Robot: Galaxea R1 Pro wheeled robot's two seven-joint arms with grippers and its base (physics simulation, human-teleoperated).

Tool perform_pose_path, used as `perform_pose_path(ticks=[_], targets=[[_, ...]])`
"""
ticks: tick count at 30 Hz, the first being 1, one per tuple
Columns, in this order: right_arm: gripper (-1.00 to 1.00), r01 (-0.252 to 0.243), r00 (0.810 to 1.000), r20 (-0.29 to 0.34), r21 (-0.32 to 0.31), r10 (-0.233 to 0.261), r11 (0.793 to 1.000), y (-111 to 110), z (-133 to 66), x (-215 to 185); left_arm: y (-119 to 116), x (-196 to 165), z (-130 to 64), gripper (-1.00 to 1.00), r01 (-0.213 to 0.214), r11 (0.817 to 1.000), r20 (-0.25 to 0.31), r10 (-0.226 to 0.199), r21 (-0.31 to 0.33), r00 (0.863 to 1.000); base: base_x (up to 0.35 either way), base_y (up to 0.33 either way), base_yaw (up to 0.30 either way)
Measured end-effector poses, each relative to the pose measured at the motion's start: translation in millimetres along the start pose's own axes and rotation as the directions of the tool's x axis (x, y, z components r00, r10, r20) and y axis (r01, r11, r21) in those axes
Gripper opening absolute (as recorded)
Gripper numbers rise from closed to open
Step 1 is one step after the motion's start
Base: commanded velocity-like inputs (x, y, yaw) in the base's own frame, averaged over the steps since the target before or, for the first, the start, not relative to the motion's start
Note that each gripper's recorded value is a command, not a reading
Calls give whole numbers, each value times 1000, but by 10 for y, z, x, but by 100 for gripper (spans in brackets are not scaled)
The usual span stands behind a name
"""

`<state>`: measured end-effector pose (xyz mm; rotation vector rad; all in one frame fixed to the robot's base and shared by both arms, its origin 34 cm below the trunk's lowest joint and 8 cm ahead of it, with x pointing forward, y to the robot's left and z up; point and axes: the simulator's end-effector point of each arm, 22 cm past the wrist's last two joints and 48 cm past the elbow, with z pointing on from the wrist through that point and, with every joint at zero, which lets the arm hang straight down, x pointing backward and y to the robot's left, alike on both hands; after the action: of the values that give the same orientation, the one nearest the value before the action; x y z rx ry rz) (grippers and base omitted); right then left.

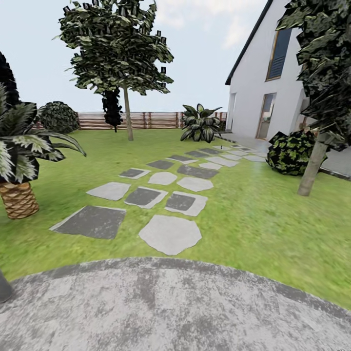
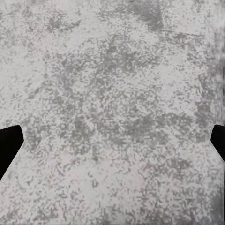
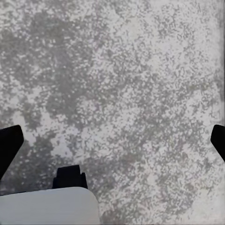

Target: In the garden, pick up the pesticide atomizer on the floor and spray pesticide onto both trees until each tree trunk is fully covered.

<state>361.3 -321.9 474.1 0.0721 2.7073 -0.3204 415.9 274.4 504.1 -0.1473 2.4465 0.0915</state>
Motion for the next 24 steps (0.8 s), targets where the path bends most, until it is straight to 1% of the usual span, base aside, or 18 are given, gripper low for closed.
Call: perform_pose_path(ticks=[7,9,11,13,14,16,18,19,21,23,24], targets=[[100,11,1000,4,-7,-11,1000,29,1,-16,-15,-27,7,100,-7,1000,5,7,4,1000,350,0,-72],[100,10,1000,29,-10,-10,1000,47,12,-130,-55,-196,35,100,-4,1000,41,4,10,999,350,0,-13],[100,3,997,71,-11,-2,1000,57,28,-335,-89,-462,66,100,0,1000,97,-2,16,995,350,0,-8],[100,-19,982,188,-11,20,1000,64,27,-900,-145,-1029,85,100,9,1000,213,-15,27,977,350,0,-3],[100,-26,976,214,-11,28,1000,60,17,-1029,-158,-1146,82,100,12,999,235,-18,30,972,350,0,-2],[100,-35,966,256,-9,36,999,44,-4,-1234,-178,-1309,80,100,13,999,260,-22,34,965,350,0,-2],[100,-42,958,285,-3,41,999,9,-21,-1375,-203,-1462,94,100,15,999,275,-25,38,961,350,0,-1],[100,-49,948,316,11,43,999,-80,-35,-1534,-229,-1659,114,100,15,999,295,-27,42,955,350,0,-1],[100,-52,942,334,25,41,998,-182,-37,-1632,-235,-1728,129,100,16,999,299,-28,43,954,350,0,0],[100,-55,935,353,43,36,998,-328,-38,-1746,-228,-1726,161,100,14,999,286,-25,41,958,350,0,0],[100,-55,934,355,46,35,997,-349,-37,-1756,-227,-1734,169,100,14,999,285,-25,40,958,350,0,0]])
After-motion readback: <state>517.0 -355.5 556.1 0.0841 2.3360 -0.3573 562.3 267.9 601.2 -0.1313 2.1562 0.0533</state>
